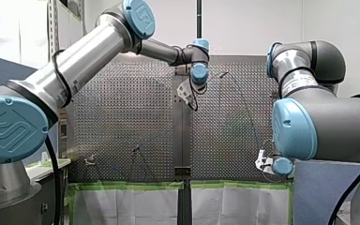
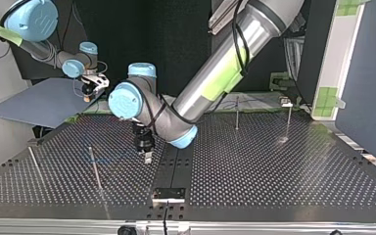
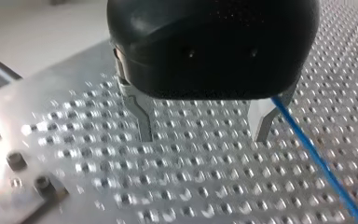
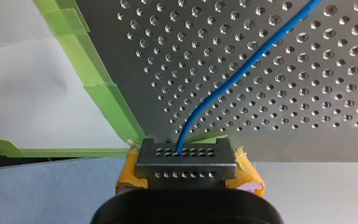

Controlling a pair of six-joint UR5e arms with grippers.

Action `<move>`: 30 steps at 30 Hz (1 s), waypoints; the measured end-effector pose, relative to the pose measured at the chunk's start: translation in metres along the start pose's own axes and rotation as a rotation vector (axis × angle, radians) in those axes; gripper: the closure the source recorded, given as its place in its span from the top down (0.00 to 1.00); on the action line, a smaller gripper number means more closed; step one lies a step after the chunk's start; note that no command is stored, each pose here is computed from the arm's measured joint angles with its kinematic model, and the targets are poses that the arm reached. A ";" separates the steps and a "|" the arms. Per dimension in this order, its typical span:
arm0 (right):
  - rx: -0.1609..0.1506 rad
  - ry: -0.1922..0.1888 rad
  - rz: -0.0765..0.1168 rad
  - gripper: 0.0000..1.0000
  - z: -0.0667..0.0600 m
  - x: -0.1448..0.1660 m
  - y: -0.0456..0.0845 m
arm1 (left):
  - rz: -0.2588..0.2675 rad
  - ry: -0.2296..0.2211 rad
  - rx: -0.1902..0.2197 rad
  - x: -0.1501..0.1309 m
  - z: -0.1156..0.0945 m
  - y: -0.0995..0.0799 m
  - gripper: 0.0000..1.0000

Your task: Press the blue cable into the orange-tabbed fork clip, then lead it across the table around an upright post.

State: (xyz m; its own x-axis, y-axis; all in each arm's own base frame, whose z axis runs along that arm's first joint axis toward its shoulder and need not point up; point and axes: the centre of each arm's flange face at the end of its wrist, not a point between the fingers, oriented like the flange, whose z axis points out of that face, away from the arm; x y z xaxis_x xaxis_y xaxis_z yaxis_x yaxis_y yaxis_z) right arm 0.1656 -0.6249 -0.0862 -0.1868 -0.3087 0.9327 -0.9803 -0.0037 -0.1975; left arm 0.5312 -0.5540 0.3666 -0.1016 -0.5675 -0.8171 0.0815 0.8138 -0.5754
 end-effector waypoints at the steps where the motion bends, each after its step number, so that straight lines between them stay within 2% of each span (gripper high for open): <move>1: 0.001 0.000 0.000 0.00 0.000 0.000 0.000 | 0.001 0.000 0.010 -0.002 -0.002 -0.002 1.00; 7: 0.003 -0.003 -0.001 0.00 -0.001 -0.001 -0.002 | 0.013 0.026 0.063 0.006 -0.012 -0.006 1.00; 12: 0.004 -0.006 -0.002 0.00 -0.001 -0.001 -0.003 | 0.053 0.106 0.067 0.025 -0.020 0.007 1.00; 17: 0.006 -0.006 -0.002 0.00 -0.001 -0.001 -0.004 | 0.103 0.180 0.076 0.032 -0.025 0.014 1.00; 21: 0.006 -0.006 -0.002 0.00 -0.001 -0.001 -0.004 | 0.126 0.211 0.103 0.028 -0.028 0.011 1.00; 30: 0.008 -0.007 0.000 0.00 -0.001 -0.001 -0.005 | 0.123 0.253 0.182 0.017 -0.038 -0.005 1.00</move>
State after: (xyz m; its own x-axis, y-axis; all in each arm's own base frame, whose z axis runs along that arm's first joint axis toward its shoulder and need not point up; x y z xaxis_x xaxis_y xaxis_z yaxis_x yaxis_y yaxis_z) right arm 0.1703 -0.6238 -0.0855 -0.1862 -0.3149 0.9307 -0.9798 -0.0113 -0.1998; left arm 0.4917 -0.5629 0.3564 -0.3213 -0.3985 -0.8590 0.2822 0.8256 -0.4886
